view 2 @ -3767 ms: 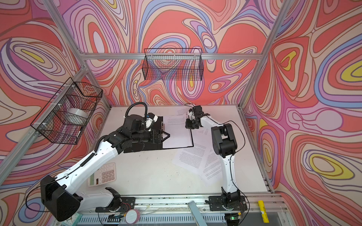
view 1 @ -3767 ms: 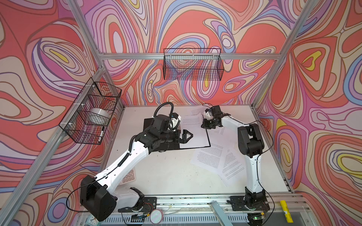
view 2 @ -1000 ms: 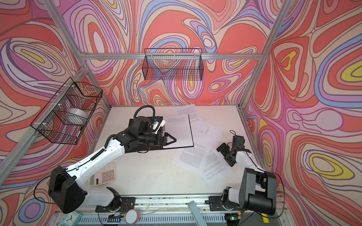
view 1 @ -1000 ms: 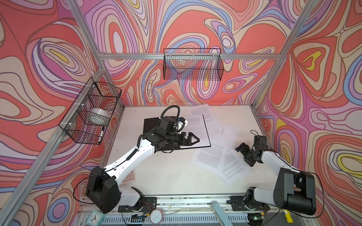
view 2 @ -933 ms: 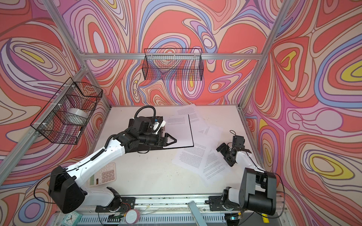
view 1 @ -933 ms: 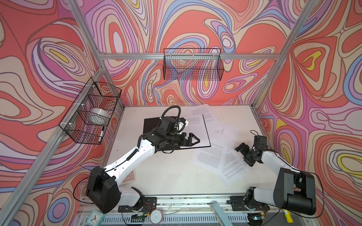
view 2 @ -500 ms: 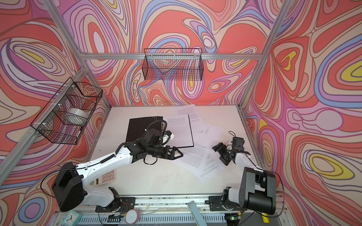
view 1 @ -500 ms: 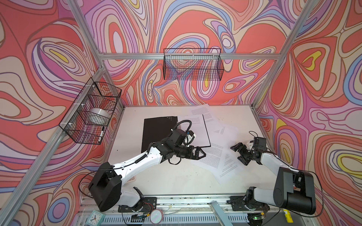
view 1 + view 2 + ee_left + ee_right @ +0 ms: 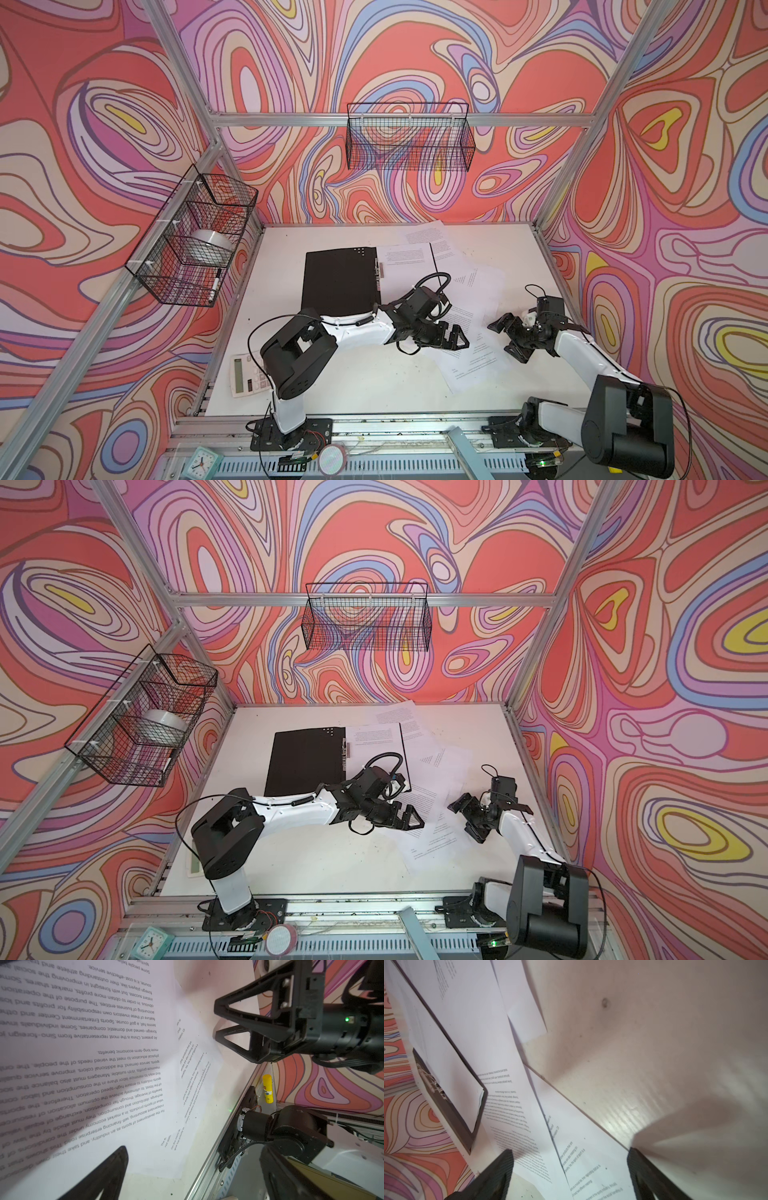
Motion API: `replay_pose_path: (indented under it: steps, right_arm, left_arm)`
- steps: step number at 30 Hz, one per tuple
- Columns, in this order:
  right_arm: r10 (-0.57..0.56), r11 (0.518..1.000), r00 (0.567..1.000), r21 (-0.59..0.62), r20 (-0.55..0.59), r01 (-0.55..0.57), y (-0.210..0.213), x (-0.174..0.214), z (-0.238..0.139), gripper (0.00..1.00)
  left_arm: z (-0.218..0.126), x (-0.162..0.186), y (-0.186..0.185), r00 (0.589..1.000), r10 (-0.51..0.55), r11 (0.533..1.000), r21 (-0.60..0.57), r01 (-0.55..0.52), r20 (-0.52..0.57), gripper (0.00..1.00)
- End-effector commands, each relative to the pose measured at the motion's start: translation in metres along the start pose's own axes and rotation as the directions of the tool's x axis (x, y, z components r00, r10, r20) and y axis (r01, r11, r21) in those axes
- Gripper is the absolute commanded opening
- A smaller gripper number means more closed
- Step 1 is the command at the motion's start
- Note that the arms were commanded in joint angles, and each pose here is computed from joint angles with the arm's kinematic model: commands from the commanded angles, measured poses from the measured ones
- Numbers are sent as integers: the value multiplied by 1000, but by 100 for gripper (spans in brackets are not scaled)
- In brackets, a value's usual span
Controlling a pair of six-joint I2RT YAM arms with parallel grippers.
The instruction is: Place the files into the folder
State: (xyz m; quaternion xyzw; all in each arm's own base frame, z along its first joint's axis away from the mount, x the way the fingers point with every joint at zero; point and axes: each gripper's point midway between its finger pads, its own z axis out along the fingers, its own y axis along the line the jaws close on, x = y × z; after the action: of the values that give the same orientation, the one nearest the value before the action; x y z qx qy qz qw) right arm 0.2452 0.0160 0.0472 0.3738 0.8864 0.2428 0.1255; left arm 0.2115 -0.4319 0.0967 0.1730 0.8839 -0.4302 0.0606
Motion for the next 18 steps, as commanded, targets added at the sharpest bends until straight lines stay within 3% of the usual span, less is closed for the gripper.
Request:
replay_pose_path:
  steps: [1,9,18]
  right_arm:
    - [46,986,998,156,53,-54,-23,-5,-12,92]
    - [82,973,996,212,40,-88,-39,2,-6,92]
    - [75,988,997,141,-33,-69,-33,10,15,91]
  left_arm:
    - [9,-10,-1,1000,-16,1000,13,15,16,98]
    - [25,-5,16,999,-36,999,-21,36,-15,98]
    - [34,9,47,997,-52,993,-112,46,-52,98]
